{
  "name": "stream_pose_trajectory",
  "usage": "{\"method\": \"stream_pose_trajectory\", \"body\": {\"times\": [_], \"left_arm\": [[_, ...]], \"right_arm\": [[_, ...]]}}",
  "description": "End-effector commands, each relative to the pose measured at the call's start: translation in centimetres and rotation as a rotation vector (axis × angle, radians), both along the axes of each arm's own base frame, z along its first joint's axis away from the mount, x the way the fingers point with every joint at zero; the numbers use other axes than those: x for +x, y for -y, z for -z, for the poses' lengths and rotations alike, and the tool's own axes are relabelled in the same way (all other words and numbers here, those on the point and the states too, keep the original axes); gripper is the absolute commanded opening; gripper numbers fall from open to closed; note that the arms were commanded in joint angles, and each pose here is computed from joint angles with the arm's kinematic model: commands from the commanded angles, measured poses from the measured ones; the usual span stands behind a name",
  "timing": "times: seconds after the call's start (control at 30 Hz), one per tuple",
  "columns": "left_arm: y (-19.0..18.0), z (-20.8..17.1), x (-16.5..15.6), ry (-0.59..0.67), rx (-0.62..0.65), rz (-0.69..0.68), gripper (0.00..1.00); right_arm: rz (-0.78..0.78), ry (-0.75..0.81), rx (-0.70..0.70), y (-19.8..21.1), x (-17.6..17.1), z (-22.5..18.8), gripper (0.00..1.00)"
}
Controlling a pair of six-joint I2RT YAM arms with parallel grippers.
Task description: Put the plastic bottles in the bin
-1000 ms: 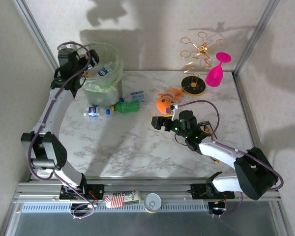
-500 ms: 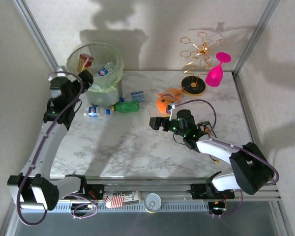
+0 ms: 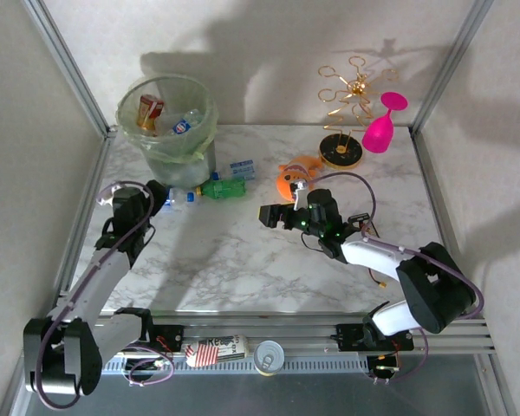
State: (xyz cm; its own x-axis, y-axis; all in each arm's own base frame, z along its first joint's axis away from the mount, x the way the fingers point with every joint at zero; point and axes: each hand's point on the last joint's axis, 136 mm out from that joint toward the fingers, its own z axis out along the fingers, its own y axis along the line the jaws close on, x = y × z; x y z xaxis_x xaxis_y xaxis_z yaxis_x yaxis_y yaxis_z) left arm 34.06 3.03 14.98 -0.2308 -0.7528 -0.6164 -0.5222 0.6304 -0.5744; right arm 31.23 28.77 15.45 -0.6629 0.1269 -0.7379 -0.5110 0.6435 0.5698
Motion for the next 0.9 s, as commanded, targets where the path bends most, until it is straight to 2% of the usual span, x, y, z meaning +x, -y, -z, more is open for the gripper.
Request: {"method": "stream_pose_trajectory", "body": {"times": [0.0,0.2,0.47,0.67,0.87], "left_arm": [[-0.6,1.0,1.1,0.026,-0.072,-0.079,1.0],[-0.8,3.4,3.8,-0.007,-0.151,-0.105,1.0],[-1.1,4.5,7.2,0.047,-0.274,-0.176,1.0],[-0.7,6.5,8.7,0.031,-0.348,-0.2,1.0],[-0.9,9.0,9.4,-0.093,-0.332,-0.228,1.0]], "right_arm": [[-0.024,0.013,0.028,-1.0,0.2,-1.4,0.99],[-0.002,0.015,0.026,-0.7,0.3,-1.5,0.99],[0.027,0.018,0.007,0.0,0.2,-1.3,0.99],[0.044,0.025,-0.005,0.5,0.2,-1.2,0.99],[0.056,0.033,-0.02,0.9,0.1,-1.1,0.99]]}}
